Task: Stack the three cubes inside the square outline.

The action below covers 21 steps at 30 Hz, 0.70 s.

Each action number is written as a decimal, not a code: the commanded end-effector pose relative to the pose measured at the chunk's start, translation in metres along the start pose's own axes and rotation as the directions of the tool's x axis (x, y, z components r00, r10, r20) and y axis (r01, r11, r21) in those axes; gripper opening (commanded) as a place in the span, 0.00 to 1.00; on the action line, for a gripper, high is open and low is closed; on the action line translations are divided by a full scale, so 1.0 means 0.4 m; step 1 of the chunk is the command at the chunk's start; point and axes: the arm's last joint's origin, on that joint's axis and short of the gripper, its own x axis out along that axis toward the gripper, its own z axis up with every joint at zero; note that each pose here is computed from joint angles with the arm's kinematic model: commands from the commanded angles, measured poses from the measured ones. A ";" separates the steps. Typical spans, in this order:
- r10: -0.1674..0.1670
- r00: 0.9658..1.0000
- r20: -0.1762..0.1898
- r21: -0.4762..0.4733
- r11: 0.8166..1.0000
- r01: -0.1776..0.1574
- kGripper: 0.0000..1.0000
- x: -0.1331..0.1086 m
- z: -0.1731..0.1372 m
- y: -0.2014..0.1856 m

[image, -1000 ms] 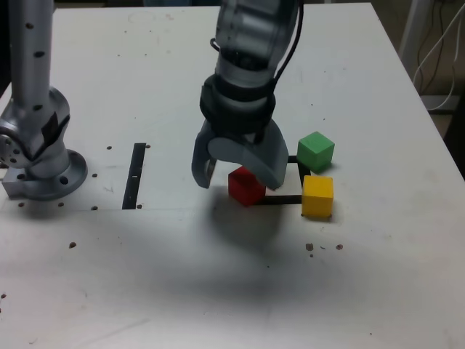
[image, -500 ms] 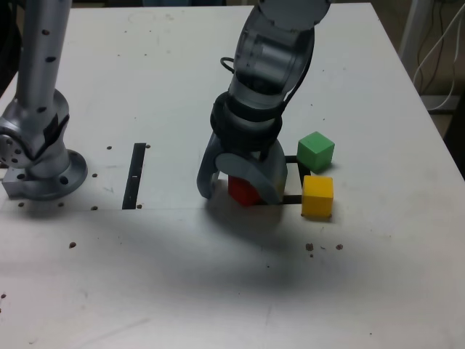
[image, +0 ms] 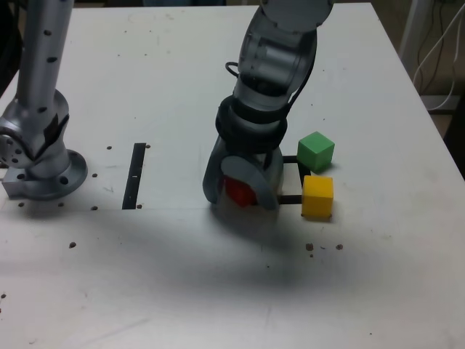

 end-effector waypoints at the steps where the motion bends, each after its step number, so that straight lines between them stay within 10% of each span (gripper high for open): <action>1: 0.004 1.000 0.001 0.002 1.000 -0.004 0.56 0.005 0.009 0.002; 21: 0.058 0.998 0.026 0.041 0.997 -0.059 0.30 -0.049 -0.028 0.011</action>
